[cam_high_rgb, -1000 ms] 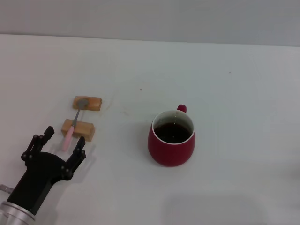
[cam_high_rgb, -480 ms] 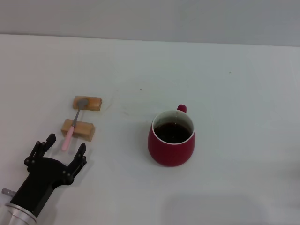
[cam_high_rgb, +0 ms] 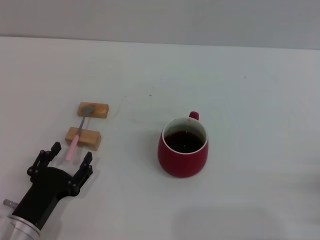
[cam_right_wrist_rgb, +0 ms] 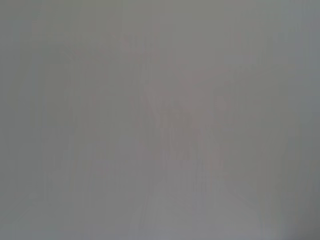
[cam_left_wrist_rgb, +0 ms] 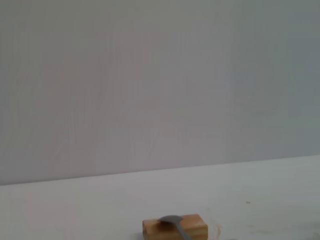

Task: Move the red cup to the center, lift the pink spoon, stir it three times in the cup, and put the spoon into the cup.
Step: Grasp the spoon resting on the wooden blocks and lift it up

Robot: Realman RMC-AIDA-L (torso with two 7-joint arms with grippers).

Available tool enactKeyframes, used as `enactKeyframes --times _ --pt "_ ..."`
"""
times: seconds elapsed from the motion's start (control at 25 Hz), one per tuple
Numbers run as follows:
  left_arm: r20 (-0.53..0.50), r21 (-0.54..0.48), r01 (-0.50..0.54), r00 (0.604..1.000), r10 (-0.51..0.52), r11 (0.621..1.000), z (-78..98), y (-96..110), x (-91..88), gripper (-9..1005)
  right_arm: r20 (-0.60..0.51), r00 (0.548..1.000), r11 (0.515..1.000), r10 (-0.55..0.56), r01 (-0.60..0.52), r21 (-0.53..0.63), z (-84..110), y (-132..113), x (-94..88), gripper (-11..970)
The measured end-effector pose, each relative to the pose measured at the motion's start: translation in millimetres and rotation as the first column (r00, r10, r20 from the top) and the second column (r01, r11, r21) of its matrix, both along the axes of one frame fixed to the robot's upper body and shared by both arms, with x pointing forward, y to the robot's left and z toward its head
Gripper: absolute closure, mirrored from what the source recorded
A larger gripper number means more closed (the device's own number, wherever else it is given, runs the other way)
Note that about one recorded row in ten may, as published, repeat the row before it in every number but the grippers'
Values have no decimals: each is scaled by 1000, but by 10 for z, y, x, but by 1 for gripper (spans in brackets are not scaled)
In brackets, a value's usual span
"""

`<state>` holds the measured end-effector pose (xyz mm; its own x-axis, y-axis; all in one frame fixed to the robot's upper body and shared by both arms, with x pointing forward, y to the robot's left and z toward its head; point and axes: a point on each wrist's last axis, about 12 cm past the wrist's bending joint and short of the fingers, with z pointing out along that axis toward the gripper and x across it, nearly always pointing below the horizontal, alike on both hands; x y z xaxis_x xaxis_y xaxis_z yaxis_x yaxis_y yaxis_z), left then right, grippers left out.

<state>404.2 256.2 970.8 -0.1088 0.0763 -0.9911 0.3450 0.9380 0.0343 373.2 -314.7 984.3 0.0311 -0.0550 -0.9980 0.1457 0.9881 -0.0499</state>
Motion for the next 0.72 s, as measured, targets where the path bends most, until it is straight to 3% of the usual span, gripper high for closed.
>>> enactKeyframes --times 0.24,0.36,0.72 --pt "7 6 9 1000 -9 1000 11 -19 40 217 1 1000 1000 2 -2 0 2 1 8 960" --pt "-3 12 14 1000 -14 1000 2 -28 65 344 1 1000 1000 1 -1 -1 2 1 6 959" --pt "-24 14 17 1000 -17 1000 -15 -43 102 343 -1 1000 1000 3 -3 -2 -1 -1 1 960"
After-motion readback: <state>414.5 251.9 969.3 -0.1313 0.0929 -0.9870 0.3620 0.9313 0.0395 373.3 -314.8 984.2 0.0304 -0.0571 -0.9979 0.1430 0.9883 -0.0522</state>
